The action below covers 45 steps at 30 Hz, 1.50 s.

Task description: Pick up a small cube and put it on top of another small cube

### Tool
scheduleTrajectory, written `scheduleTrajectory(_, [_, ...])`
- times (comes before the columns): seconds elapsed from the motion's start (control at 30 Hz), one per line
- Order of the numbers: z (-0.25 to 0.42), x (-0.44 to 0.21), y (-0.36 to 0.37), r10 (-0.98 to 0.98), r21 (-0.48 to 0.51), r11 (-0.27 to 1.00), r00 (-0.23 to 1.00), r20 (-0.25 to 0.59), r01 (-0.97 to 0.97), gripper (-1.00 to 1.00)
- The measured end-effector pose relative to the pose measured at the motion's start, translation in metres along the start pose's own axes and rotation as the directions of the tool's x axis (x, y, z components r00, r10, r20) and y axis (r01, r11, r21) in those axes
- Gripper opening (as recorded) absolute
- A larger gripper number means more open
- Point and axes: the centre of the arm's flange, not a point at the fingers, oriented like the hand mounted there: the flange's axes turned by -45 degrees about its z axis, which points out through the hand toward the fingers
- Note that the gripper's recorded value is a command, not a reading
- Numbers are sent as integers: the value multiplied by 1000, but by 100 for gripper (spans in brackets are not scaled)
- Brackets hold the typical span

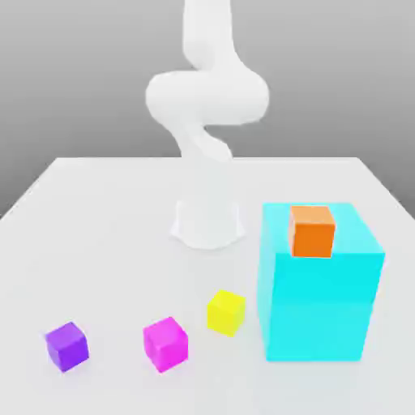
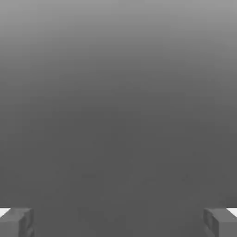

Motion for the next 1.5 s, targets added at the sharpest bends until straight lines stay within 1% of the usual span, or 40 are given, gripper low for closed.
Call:
scheduleTrajectory(0.13, [85, -13, 36, 110, -45, 993, 987, 115, -106, 0])
scheduleTrajectory(0.27, [160, -41, 75, 223, -104, 973, 951, 216, -205, 0])
scheduleTrajectory(0.53, [283, -139, 155, 452, -260, 889, 810, 375, -376, 0])
scheduleTrajectory(0.67, [325, -207, 199, 575, -363, 816, 702, 421, -451, 0])
scheduleTrajectory(0.8, [359, -279, 221, 660, -451, 750, 594, 461, -484, 0])
scheduleTrajectory(0.97, [401, -327, 228, 678, -472, 734, 568, 467, -488, 0])
scheduleTrajectory(1.0, [409, -335, 229, 678, -473, 734, 567, 467, -488, -100])
scheduleTrajectory(1.23, [410, -336, 229, 679, -473, 733, 567, 467, -489, -100])
scheduleTrajectory(1.4, [372, -303, 227, 679, -472, 733, 567, 467, -489, -100])
scheduleTrajectory(1.43, [367, -291, 217, 659, -455, 752, 579, 481, -477, -100])
scheduleTrajectory(1.5, [359, -259, 182, 575, -388, 818, 622, 531, -425, -100])
